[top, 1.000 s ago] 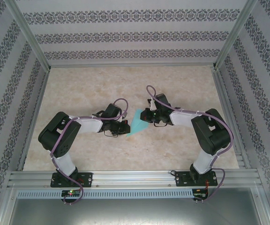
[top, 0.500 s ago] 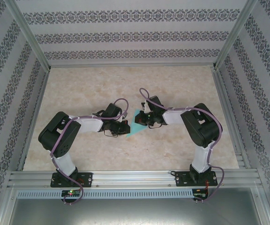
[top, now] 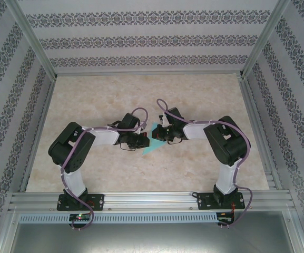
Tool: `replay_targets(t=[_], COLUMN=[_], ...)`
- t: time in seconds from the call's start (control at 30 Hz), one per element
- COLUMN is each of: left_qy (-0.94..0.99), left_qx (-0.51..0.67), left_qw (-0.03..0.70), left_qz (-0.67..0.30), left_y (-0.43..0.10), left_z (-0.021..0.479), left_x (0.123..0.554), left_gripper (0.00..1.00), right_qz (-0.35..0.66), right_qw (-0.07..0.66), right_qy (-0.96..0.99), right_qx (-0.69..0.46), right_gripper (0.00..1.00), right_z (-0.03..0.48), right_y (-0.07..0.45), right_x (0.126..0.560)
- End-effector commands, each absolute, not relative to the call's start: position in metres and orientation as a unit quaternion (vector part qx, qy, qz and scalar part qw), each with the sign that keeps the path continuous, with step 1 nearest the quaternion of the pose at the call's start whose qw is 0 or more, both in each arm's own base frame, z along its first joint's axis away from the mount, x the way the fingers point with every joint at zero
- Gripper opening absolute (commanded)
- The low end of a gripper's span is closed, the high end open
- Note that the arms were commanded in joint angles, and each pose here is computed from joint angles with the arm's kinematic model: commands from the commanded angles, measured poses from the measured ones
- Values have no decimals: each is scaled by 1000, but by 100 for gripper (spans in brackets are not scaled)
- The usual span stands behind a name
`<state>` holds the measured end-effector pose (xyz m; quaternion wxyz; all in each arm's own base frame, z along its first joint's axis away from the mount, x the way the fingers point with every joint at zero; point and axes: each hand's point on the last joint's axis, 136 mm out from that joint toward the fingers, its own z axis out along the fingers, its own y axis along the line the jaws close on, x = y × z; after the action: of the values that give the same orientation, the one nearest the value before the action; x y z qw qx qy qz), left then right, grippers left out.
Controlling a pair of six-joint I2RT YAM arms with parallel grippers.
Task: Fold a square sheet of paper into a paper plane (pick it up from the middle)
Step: Fourth fold the wing at the center of the table.
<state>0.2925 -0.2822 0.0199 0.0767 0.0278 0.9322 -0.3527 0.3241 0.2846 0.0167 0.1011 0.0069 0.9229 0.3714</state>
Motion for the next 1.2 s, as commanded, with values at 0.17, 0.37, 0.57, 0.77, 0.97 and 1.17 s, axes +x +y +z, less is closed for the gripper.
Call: replay_targets(t=[0.17,0.37,0.57,0.77,0.97,1.17], left_qy=[958,969,967,958,955,954], left_qx=[58,72,72,54,9,-17], left_qw=[13,-18,30,143,202,229], left_qz=[-280,-235,-243,-244,-216,-194], left_y=[-251,-231,-233,-243,-227,-209], left_z=[-4,-11,11,59,77,84], left_x=[229,191,205,261,296,322], left_gripper=[4,0,0,18,55,82], right_qz=[298,295,317,361,340,322], right_qw=[62,56,62,113,164,186], right_qy=[952,953,946,925,921,908], right_qx=[36,44,39,28,98,194], right_gripper=[0,0,0,13,41,54], right_z=[-21,-25,-11,46,70,69], right_y=[258,255,263,276,247,214], right_x=[314,316,321,339,348,346])
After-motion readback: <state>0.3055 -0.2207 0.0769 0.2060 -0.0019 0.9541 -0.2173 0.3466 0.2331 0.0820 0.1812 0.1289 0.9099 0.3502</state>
